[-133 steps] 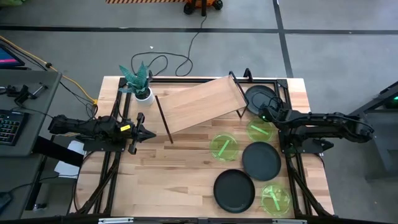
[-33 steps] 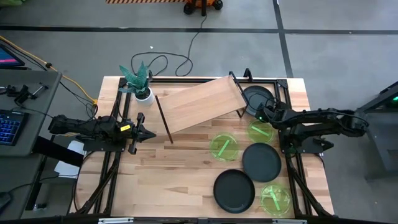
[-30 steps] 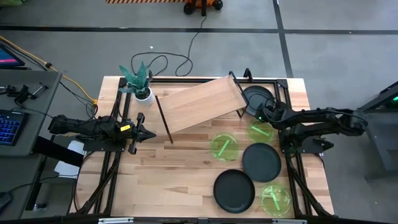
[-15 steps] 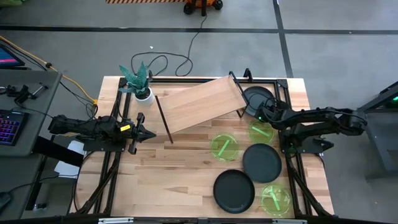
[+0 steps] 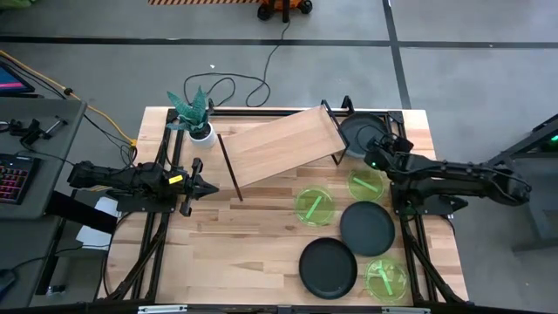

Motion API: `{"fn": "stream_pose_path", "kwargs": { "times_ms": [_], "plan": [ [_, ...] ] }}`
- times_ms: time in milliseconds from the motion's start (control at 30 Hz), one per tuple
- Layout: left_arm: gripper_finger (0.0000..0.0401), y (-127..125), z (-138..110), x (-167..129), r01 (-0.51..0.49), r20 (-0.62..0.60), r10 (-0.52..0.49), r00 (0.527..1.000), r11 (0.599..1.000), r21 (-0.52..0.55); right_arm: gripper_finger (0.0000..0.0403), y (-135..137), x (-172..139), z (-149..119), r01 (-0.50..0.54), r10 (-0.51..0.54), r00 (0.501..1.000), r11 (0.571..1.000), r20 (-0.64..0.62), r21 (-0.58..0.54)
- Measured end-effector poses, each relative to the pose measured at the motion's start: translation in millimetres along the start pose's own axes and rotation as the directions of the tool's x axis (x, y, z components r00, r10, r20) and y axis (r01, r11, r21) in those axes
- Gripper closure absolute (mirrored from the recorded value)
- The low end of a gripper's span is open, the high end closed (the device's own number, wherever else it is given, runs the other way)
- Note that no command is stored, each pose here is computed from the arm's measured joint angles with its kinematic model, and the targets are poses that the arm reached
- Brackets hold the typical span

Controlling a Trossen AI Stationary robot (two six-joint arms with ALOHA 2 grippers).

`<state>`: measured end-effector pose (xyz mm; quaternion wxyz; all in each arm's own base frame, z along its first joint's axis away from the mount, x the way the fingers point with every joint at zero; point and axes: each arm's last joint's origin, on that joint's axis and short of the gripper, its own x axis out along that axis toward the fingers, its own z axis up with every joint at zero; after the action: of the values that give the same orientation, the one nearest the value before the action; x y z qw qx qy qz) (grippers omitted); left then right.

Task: Place and stack plates onto a shelf
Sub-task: Put the top black plate on the shelf

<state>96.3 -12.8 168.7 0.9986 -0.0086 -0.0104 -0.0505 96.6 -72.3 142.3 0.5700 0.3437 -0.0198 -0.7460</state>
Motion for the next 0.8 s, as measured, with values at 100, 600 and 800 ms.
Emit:
{"fn": "stream_pose_path", "kwargs": {
  "times_ms": [100, 600, 800],
  "plan": [
    [0.0401, 0.0, -0.1, 0.0, 0.0, 0.0, 0.0, 1.0, 1.0, 0.0, 0.0402, 5.5, -9.0, 15.0, -0.003, 0.003, 0.999, 1.0, 0.041, -0.014],
    [0.0401, 0.0, -0.1, 0.0, 0.0, 0.0, 0.0, 1.0, 1.0, 0.0, 0.0403, 86.9, -76.7, 126.6, -0.107, 0.129, 0.954, 0.99, 0.269, -0.094],
    [0.0401, 0.0, 0.0, 0.0, 0.0, 0.0, 0.0, 1.0, 1.0, 0.0, 0.0403, 130.5, -83.2, 123.4, -0.338, 0.374, 0.921, 0.906, 0.107, -0.255]
  ]
}}
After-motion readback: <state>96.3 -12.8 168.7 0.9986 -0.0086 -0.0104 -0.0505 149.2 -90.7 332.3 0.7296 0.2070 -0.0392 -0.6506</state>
